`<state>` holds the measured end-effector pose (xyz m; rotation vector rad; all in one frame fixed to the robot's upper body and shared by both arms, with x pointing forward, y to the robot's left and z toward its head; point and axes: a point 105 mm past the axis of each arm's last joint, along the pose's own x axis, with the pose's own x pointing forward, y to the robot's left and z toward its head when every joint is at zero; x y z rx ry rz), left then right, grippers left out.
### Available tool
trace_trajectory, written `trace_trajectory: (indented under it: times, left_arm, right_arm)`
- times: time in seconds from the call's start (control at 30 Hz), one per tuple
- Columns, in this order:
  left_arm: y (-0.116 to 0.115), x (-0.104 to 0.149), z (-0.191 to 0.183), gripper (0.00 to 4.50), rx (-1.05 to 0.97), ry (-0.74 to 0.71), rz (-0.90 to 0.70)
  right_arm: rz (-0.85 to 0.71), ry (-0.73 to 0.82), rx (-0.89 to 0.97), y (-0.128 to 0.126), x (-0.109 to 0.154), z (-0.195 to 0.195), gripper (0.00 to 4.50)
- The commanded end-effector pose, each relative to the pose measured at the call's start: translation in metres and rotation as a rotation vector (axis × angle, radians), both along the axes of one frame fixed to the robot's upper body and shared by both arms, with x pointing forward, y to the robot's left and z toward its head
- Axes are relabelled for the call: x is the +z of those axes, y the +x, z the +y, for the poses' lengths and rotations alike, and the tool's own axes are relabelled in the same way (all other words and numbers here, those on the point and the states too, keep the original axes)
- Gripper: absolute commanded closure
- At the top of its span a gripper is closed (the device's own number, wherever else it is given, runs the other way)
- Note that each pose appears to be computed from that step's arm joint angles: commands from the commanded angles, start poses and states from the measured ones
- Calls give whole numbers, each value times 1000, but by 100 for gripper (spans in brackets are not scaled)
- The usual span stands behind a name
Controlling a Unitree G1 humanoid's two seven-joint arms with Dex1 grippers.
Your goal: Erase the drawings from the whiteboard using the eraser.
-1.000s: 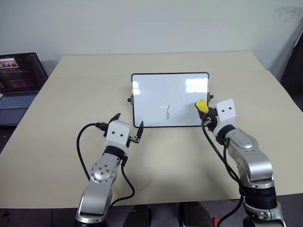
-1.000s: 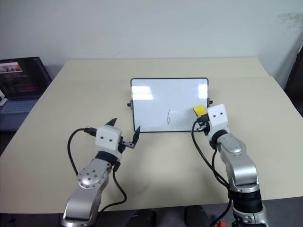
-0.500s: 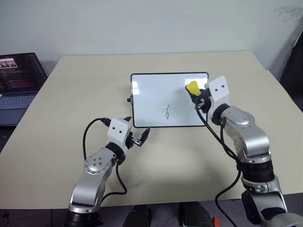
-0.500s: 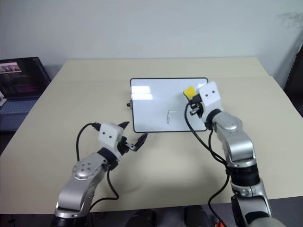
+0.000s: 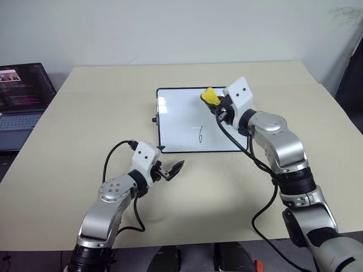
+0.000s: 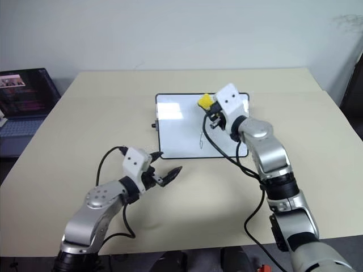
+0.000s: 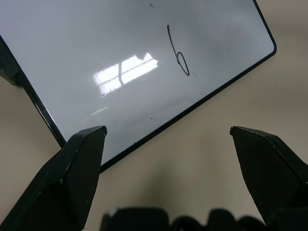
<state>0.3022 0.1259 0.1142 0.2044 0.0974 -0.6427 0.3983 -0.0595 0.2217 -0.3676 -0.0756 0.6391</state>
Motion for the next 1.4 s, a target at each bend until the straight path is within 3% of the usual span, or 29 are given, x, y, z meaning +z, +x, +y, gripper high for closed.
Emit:
trace_trajectory:
  times: [0.03,0.17,0.3,0.53,0.87,1.13,1.4]
  left_arm:
    - [0,8,-3,0,-25,7,-45]
    - [0,7,-5,0,-37,10,-49]
    - [0,10,-6,0,-45,17,-67]
    - [-1,13,-9,0,-48,12,-82]
    - [-2,14,-12,0,-49,6,-90]
    - [-2,21,-12,0,-30,-2,-103]
    - [-3,18,-13,0,-15,-9,-94]
  right_arm:
    - [-77,0,55,0,20,15,336]
    - [-65,-47,49,12,10,20,336]
    - [-2,-210,-12,26,-20,8,336]
    - [46,-308,-22,28,-37,-1,336]
    - [130,-400,49,4,-75,-5,336]
    - [205,-523,84,-12,-124,-22,336]
    - [244,-561,86,-22,-143,-34,336]
